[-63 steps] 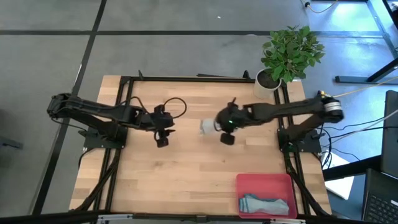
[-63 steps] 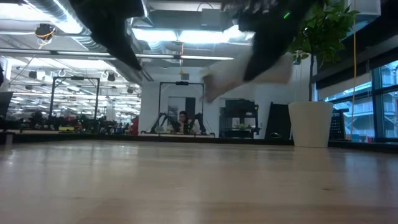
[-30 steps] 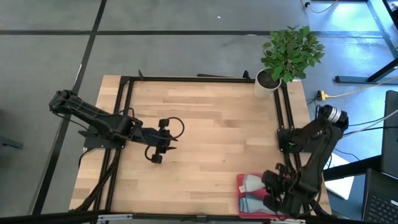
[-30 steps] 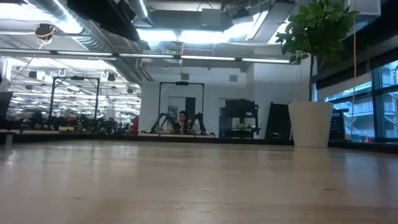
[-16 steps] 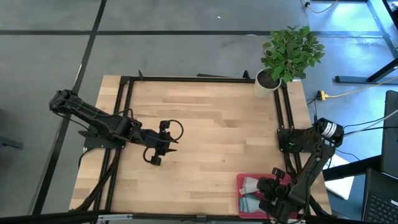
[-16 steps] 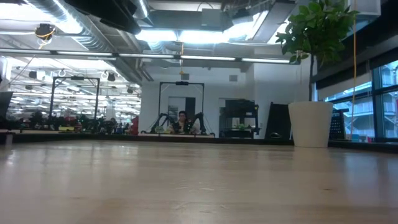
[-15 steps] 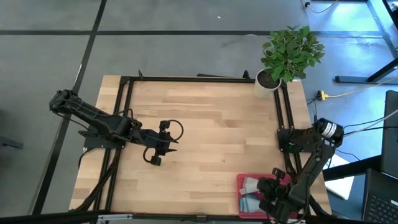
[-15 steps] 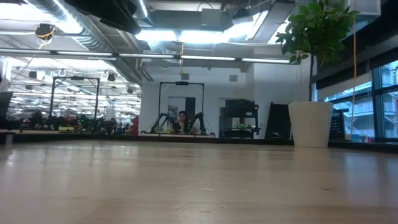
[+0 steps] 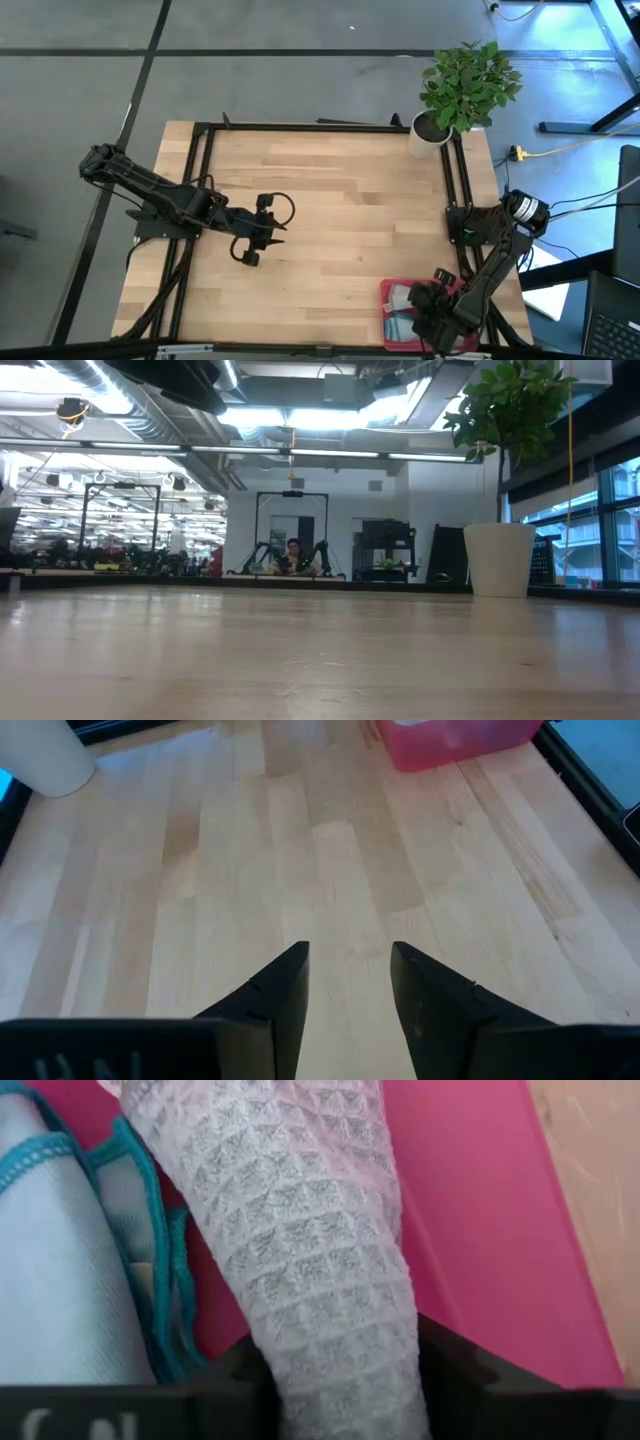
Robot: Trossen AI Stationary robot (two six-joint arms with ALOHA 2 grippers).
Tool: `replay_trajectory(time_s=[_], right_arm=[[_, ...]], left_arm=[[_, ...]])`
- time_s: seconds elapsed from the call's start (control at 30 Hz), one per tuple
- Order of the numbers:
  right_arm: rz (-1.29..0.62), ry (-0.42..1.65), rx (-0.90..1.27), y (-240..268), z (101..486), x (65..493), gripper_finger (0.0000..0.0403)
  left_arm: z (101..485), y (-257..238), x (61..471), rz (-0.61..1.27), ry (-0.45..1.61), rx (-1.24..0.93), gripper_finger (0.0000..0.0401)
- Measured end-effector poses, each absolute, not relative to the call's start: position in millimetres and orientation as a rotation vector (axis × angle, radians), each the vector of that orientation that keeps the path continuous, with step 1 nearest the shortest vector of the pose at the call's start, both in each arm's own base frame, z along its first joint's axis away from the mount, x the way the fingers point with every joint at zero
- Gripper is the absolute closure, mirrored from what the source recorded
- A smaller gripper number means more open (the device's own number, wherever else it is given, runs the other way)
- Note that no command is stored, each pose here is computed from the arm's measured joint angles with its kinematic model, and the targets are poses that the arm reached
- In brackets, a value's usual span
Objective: Roll microfiber towels into tight, uniform cylinder then place into a basket
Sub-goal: Put the rolled gray towel into the bin
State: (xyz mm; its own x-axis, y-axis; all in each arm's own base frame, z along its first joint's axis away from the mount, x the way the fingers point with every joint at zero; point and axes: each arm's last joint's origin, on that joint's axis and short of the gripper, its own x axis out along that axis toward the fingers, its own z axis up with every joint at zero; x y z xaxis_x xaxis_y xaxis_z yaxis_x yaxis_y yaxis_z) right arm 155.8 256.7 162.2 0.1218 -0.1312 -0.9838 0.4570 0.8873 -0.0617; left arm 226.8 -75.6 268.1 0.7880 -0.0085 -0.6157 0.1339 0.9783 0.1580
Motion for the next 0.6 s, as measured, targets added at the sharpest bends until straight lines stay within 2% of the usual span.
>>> replay_trajectory(time_s=[0.33, 0.6], right_arm=[[-0.435, 1.475, 0.313, 248, 162, 169, 0.0168], [-0.438, 1.645, 0.417, 241, 162, 179, 0.0160]], left_arm=[[268, -76, 227, -0.077, 0.661, 0.198, 0.0266], [267, -75, 226, -0.076, 0.681, 0.205, 0.0266]])
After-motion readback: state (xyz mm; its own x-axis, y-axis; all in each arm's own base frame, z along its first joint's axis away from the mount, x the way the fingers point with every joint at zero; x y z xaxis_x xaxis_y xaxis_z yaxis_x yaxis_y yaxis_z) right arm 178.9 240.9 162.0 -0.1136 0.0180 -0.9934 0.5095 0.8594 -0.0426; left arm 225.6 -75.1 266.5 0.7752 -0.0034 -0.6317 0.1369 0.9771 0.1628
